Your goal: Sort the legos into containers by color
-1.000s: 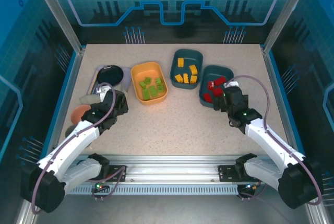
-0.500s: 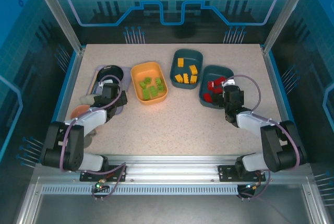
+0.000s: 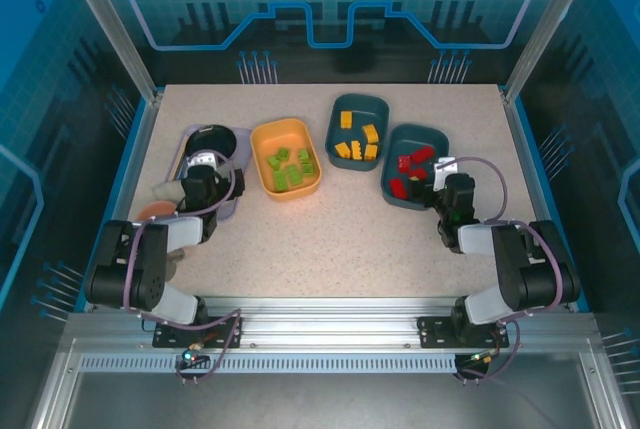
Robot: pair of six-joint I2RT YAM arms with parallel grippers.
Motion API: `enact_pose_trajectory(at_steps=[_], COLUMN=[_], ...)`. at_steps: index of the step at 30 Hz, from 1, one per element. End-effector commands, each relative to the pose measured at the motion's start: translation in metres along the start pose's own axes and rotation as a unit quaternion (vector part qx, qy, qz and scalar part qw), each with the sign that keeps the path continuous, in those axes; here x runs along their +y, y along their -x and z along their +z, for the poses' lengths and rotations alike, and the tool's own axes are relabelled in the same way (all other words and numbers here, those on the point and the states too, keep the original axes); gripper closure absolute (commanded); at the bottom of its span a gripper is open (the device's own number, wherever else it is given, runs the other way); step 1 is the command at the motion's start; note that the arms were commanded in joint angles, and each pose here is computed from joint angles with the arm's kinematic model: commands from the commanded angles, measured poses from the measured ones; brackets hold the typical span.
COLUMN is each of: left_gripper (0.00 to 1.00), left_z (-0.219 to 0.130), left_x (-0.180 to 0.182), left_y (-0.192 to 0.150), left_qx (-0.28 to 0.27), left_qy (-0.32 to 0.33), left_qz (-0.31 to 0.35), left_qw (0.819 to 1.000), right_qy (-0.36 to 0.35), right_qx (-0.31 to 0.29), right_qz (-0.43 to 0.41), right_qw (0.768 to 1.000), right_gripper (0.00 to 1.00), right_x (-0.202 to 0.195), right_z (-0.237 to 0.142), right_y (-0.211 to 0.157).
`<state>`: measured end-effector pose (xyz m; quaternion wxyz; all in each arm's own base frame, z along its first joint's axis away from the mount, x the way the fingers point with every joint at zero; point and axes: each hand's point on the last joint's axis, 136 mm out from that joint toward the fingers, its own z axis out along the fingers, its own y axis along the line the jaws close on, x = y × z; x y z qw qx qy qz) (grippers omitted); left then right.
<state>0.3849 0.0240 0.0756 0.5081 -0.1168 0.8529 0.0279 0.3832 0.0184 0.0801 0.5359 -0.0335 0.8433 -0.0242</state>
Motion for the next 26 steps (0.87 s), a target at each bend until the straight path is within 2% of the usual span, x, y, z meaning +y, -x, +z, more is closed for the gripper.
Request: enact_pose_trajectory(at_steps=[1,26], left_gripper=[0.01,0.01], left_z=[-0.0040,-0.0027], left_x=[-0.0058,-0.0078], left_y=[0.0166,0.0165], left_qx=[-0.067,-0.062], left_qy=[-0.023,-0.020], left_qz=[0.004,0.009], left_qw=[0.997,0.998], right_qy=[-0.005,-0.007], right_qx=[-0.029,-0.030], right_qz=[0.004,-0.002], right_qw=[1.000,1.000], right_gripper=[0.00,0.00], right_x=[-0.0043,-0.0022], right_z=[0.0047,0.0049], right_y=[0.0188,0.0203])
